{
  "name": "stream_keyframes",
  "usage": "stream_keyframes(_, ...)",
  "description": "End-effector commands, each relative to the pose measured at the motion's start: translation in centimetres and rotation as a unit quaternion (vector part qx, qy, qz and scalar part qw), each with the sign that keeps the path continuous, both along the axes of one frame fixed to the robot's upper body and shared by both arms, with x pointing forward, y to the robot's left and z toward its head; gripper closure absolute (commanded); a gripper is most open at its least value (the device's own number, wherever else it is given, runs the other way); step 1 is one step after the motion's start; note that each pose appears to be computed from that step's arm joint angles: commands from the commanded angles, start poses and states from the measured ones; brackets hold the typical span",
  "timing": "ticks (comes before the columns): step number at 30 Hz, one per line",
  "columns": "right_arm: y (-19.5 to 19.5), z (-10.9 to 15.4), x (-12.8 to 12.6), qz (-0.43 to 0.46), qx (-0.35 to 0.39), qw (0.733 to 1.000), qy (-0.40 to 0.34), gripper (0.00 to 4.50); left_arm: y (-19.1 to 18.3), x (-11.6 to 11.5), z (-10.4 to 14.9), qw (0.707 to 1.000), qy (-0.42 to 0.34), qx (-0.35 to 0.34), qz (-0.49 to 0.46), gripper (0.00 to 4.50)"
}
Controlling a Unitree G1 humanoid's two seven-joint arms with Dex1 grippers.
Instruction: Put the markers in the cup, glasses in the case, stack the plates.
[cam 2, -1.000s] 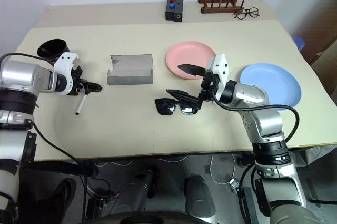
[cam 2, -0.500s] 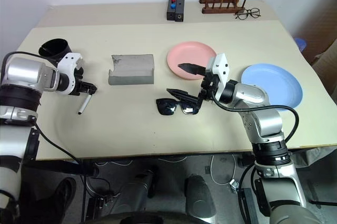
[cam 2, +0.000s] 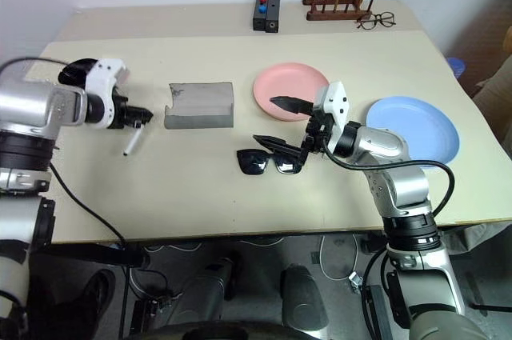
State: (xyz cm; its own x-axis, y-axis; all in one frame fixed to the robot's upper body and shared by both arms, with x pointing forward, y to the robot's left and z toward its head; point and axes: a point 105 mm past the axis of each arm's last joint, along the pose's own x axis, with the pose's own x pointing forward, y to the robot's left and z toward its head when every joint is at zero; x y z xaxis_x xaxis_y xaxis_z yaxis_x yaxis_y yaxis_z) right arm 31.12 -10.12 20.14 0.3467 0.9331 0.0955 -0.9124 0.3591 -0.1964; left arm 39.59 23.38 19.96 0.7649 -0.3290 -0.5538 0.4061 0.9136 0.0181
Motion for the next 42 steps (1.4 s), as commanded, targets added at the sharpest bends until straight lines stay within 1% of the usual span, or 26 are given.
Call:
stream_keyframes(1, 0.0, 2.3, -0.5, 0.009, 0.037, 0.999, -0.030, 0.00, -0.3, 1.0, 7.1, 0.986, -0.162, -0.038, -0.023, 4.46)
stream_keyframes(3, 0.0, 2.9, -0.2, 0.003, 0.059, 0.998, -0.036, 0.00, -0.5, 1.3, 9.9, 0.967, -0.245, -0.053, -0.038, 4.46)
stream_keyframes(6, 0.2, 3.1, 0.0, 0.000, 0.068, 0.997, -0.036, 0.00, -0.1, 1.5, 12.6, 0.940, -0.333, -0.054, -0.040, 4.46)
stream_keyframes(11, 0.2, 2.9, 0.2, -0.006, 0.068, 0.997, -0.034, 0.00, 2.4, 1.5, 15.3, 0.910, -0.411, -0.056, -0.006, 4.46)
stream_keyframes(13, 0.1, 2.9, 0.2, -0.008, 0.065, 0.997, -0.033, 0.00, 4.4, 1.2, 16.3, 0.891, -0.451, -0.052, 0.020, 4.46)
stream_keyframes(15, 0.1, 2.8, 0.2, -0.009, 0.063, 0.997, -0.032, 0.00, 6.2, 0.9, 16.6, 0.878, -0.475, -0.042, 0.046, 4.46)
stream_keyframes(17, 0.0, 2.7, 0.3, -0.010, 0.060, 0.998, -0.032, 0.00, 7.4, 0.6, 16.3, 0.870, -0.487, -0.042, 0.061, 4.46)
stream_keyframes(21, 0.1, 2.7, 0.3, -0.011, 0.058, 0.998, -0.032, 0.00, 8.8, 0.2, 15.4, 0.861, -0.500, -0.053, 0.071, 4.46)
stream_keyframes(23, 0.1, 2.7, 0.2, -0.010, 0.056, 0.998, -0.032, 0.00, 9.8, -0.2, 14.7, 0.854, -0.510, -0.052, 0.089, 4.46)
stream_keyframes(26, 0.1, 2.7, 0.2, -0.010, 0.055, 0.998, -0.032, 0.00, 10.8, -0.2, 13.5, 0.848, -0.513, -0.074, 0.112, 4.46)
stream_keyframes(30, 0.2, 2.6, 0.2, -0.008, 0.050, 0.998, -0.033, 0.00, 11.2, -0.1, 10.9, 0.853, -0.503, -0.080, 0.111, 4.46)
stream_keyframes(35, 0.1, 2.5, 0.2, -0.010, 0.046, 0.998, -0.033, 0.00, 11.9, -0.3, 9.2, 0.849, -0.504, -0.093, 0.129, 4.46)
stream_keyframes(40, 0.0, 2.5, 0.2, -0.012, 0.043, 0.998, -0.035, 0.00, 11.5, 0.0, 7.6, 0.851, -0.499, -0.109, 0.126, 4.46)
stream_keyframes(42, 0.1, 2.6, 0.2, -0.011, 0.041, 0.998, -0.036, 0.00, 11.6, 0.1, 6.8, 0.855, -0.491, -0.102, 0.130, 4.46)
